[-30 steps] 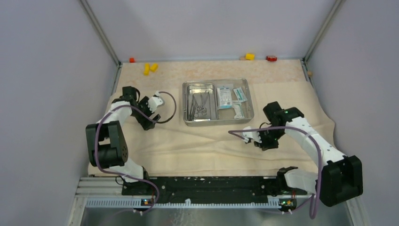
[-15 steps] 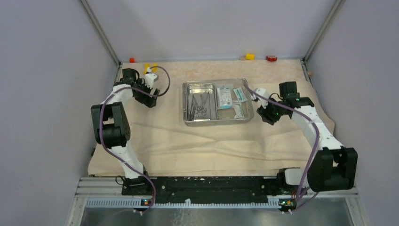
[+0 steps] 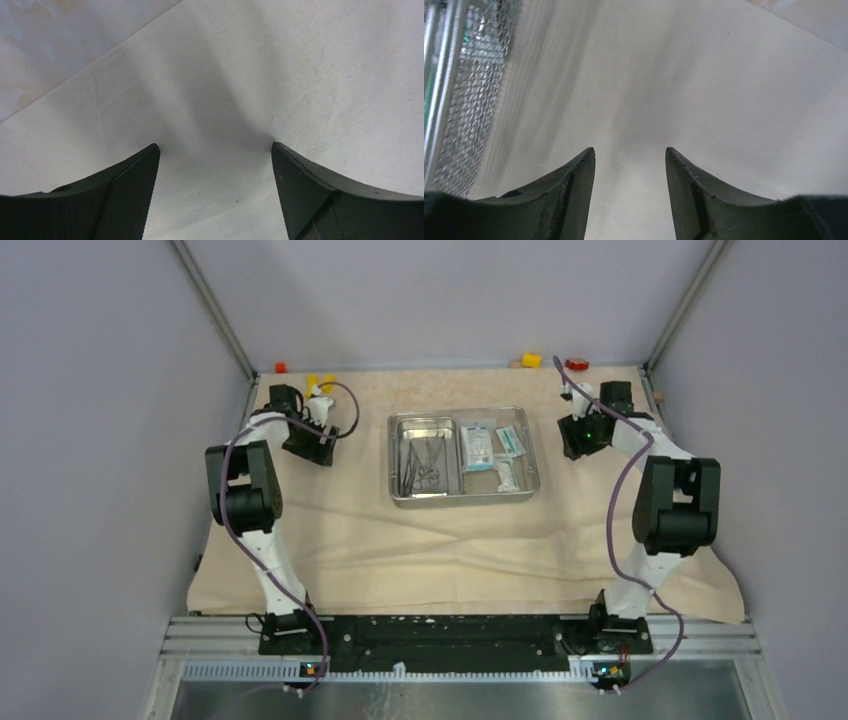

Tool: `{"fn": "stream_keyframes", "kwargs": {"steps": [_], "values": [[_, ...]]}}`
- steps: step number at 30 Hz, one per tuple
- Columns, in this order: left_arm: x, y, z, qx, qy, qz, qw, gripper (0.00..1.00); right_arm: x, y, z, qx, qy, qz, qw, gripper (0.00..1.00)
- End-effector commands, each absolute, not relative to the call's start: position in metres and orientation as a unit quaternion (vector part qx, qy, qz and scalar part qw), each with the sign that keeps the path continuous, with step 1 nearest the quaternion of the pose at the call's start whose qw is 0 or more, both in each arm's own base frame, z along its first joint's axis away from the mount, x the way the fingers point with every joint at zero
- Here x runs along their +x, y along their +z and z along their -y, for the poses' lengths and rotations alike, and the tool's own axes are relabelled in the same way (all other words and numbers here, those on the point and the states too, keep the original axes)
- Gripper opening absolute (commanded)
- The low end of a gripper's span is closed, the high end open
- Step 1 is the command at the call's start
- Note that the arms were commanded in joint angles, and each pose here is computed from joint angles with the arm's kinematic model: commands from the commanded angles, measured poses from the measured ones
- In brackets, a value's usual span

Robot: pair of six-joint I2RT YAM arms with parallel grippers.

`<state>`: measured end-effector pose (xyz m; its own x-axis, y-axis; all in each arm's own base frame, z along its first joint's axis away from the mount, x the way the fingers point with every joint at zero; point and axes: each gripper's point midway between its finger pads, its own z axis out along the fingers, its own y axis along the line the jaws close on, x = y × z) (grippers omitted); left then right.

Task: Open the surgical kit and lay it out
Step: Smooth out the surgical kit at the center of the board.

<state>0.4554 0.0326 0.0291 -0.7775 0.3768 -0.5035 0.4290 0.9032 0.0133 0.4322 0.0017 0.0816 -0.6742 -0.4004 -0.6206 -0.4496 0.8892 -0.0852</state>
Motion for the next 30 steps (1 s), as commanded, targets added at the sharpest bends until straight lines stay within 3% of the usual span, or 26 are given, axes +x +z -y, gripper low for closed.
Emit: {"fn": "stream_keyframes", "kwargs": {"steps": [1, 6, 10, 13, 22, 30], "values": [[0.451, 0.016, -0.027, 0.208, -0.066, -0.947, 0.235, 0.82, 0.462, 0.073, 0.004, -0.193, 0.026, -0.921, 0.338, 0.54], [0.441, 0.002, -0.020, 0.210, -0.085, -0.950, 0.215, 0.63, 0.465, 0.042, 0.006, -0.194, 0.030, -0.932, 0.304, 0.54], [0.436, -0.008, -0.018, 0.212, -0.090, -0.952, 0.202, 0.46, 0.462, 0.023, 0.006, -0.194, 0.038, -0.939, 0.282, 0.47], [0.436, -0.013, -0.018, 0.212, -0.094, -0.953, 0.195, 0.32, 0.459, 0.009, 0.003, -0.193, 0.047, -0.943, 0.266, 0.36], [0.445, -0.016, -0.018, 0.206, -0.095, -0.955, 0.193, 0.03, 0.456, 0.000, 0.002, -0.194, 0.054, -0.947, 0.252, 0.01], [0.462, -0.016, -0.024, 0.191, -0.085, -0.959, 0.191, 0.00, 0.472, 0.002, 0.010, -0.182, 0.035, -0.949, 0.256, 0.00]]}}
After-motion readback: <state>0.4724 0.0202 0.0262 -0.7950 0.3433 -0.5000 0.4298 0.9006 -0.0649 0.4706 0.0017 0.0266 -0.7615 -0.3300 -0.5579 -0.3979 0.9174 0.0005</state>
